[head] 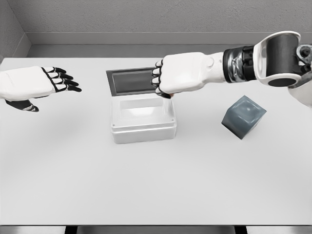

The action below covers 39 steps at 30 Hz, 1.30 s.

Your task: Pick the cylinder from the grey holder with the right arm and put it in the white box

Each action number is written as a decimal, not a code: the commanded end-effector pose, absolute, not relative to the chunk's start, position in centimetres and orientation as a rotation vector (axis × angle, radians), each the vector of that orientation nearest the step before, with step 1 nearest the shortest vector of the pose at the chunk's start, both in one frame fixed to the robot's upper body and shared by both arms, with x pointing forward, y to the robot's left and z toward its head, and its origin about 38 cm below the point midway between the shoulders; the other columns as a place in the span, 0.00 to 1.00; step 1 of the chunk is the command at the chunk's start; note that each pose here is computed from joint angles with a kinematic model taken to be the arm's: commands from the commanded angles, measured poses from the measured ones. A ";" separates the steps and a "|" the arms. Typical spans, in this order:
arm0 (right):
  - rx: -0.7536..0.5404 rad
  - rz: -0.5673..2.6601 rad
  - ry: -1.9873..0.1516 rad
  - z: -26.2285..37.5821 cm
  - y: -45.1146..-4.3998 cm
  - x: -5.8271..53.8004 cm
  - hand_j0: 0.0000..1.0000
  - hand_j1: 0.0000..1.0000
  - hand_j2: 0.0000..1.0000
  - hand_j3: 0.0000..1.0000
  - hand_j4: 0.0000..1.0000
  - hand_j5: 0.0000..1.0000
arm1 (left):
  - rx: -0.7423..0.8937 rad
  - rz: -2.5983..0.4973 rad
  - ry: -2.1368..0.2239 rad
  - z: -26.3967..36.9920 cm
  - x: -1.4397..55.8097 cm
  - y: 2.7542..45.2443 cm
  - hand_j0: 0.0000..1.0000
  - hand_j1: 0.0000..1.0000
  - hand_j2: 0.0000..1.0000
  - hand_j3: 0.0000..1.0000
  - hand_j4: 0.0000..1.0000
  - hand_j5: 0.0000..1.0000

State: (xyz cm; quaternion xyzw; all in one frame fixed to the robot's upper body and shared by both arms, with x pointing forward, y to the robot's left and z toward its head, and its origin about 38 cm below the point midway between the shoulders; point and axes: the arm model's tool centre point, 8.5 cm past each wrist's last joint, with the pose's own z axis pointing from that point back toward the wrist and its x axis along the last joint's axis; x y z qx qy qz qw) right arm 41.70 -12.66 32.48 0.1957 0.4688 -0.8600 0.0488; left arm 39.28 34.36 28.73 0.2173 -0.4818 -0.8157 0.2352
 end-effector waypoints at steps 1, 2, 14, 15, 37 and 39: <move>0.587 -2.619 1.436 32.2 -11.8 42.1 0.35 0.35 0.35 0.35 0.35 0.35 | 0.596 -2.231 -1.324 28.8 39.3 34.4 1.00 1.00 1.00 1.00 1.00 1.00; 0.577 -2.636 1.427 31.6 -11.8 42.3 0.35 0.35 0.35 0.35 0.35 0.35 | 0.596 -2.231 -1.324 28.8 39.3 34.4 1.00 1.00 1.00 1.00 1.00 1.00; 0.557 -2.683 1.419 30.2 -10.8 43.7 0.36 0.36 0.36 0.36 0.36 0.36 | 0.581 -2.234 -1.324 28.3 39.3 34.2 1.00 1.00 1.00 1.00 1.00 1.00; 0.557 -2.683 1.419 30.2 -10.8 43.7 0.36 0.36 0.36 0.36 0.36 0.36 | 0.580 -2.233 -1.326 28.3 39.3 34.2 1.00 1.00 1.00 1.00 1.00 1.00; 0.619 -2.615 1.385 32.0 -10.8 42.6 0.98 0.98 0.98 0.98 0.98 0.98 | 0.590 -2.231 -1.322 28.6 39.3 34.4 1.00 1.00 1.00 1.00 1.00 1.00; 0.641 -2.572 1.425 34.3 -13.6 40.4 0.98 0.98 0.98 0.98 0.98 0.98 | 0.593 -2.230 -1.325 28.7 39.3 34.4 1.00 1.00 1.00 1.00 1.00 1.00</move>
